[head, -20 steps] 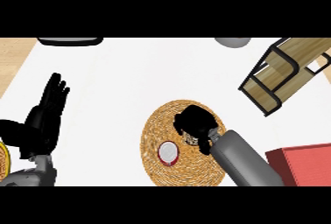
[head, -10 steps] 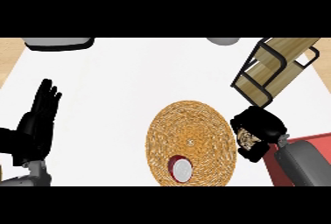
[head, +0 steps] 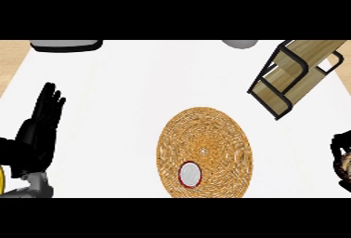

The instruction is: Pick the cupcake from the placemat and place it in the tiered shelf

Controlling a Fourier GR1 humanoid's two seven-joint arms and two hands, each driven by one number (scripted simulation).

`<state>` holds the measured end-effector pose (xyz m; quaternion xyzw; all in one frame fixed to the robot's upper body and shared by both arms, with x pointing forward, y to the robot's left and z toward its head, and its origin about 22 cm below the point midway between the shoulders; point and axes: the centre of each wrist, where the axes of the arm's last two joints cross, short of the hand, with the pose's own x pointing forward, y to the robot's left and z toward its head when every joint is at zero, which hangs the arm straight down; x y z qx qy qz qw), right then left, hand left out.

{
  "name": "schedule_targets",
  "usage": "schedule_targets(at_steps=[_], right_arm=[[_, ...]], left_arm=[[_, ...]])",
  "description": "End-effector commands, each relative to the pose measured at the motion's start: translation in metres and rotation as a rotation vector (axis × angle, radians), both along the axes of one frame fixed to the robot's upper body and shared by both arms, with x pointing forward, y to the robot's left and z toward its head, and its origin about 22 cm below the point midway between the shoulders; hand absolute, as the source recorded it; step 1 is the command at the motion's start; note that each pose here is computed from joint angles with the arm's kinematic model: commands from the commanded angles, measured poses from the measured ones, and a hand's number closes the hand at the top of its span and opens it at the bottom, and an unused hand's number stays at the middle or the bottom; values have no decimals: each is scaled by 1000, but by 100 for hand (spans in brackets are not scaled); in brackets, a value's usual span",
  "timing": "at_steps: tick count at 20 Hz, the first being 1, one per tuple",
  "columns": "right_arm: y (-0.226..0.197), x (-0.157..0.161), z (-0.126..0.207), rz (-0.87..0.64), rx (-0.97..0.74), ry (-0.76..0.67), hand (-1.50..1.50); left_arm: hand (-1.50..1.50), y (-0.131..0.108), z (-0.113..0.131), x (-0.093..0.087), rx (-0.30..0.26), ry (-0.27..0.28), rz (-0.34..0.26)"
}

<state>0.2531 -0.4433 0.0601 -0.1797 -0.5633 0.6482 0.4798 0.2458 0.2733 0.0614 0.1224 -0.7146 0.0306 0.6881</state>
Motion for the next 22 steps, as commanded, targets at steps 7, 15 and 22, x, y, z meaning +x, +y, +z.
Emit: schedule_targets(at_steps=[7, 15, 22], right_arm=[[-50, -20, 106, -157, 450, -111, 150], [-65, -18, 191, -356, 460, -267, 150], [-70, 13, 192, -441, 522, -286, 150]], left_arm=[[0, 6, -3, -6, 11, 10, 6], [0, -4, -12, 4, 13, 3, -29], [0, -10, 10, 12, 9, 2, -41]])
